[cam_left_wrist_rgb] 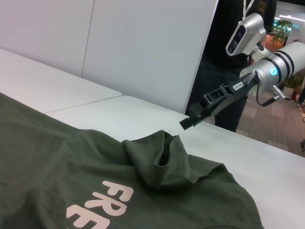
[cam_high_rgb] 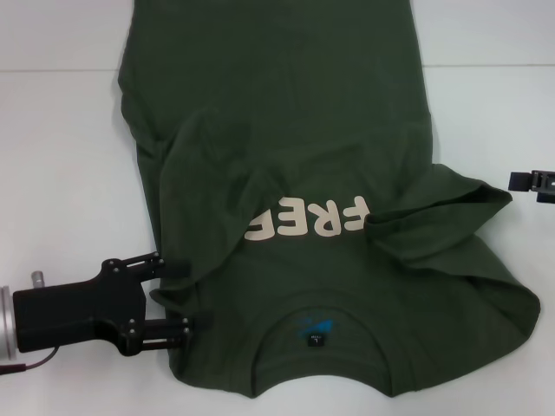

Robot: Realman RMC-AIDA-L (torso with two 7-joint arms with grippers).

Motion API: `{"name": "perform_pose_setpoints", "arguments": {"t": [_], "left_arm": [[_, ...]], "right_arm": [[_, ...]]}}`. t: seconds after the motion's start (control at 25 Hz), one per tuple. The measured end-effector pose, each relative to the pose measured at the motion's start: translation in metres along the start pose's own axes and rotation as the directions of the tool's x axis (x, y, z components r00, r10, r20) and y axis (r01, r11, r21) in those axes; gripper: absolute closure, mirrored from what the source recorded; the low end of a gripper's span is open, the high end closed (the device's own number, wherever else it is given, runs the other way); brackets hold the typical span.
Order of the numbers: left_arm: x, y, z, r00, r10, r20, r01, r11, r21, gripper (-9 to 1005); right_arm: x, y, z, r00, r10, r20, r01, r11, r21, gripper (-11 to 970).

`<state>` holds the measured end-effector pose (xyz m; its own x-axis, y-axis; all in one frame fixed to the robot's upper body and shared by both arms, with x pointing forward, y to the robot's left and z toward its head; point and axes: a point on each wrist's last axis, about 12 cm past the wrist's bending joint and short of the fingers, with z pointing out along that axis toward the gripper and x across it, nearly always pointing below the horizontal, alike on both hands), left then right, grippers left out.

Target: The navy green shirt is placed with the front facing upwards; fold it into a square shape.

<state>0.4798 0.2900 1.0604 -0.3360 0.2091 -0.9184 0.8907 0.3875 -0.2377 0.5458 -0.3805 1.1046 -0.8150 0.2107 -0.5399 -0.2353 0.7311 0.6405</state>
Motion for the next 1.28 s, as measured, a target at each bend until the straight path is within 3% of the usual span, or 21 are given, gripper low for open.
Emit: {"name": "perform_pose_setpoints", "arguments": {"t": [0.12, 0.6, 1.0, 1.28], "left_arm": [[0.0, 0.0, 0.0, 1.0, 0.006, -0.003, -0.006, 1.0, 0.002, 171], [0.007, -0.004, -0.004, 0.999, 0.053, -0.008, -0.053, 0.999, -0.011, 171], [0.009, -0.004, -0.003, 0.998, 0.068, -0.011, -0.068, 0.998, -0.014, 171], [0.01, -0.004, -0.003, 0.997, 0.075, -0.015, -0.075, 0.997, -0.014, 171]], "right_arm": [[0.001, -0.002, 0.006, 0.997, 0.072, -0.004, -0.072, 0.997, 0.016, 15], [-0.011, -0.004, 0.011, 0.978, 0.207, -0.012, -0.205, 0.975, 0.082, 52], [-0.001, -0.006, 0.035, 0.96, 0.278, -0.035, -0.273, 0.956, 0.112, 149], [0.004, -0.004, 0.042, 0.965, 0.262, 0.003, -0.261, 0.962, 0.083, 158]]}}
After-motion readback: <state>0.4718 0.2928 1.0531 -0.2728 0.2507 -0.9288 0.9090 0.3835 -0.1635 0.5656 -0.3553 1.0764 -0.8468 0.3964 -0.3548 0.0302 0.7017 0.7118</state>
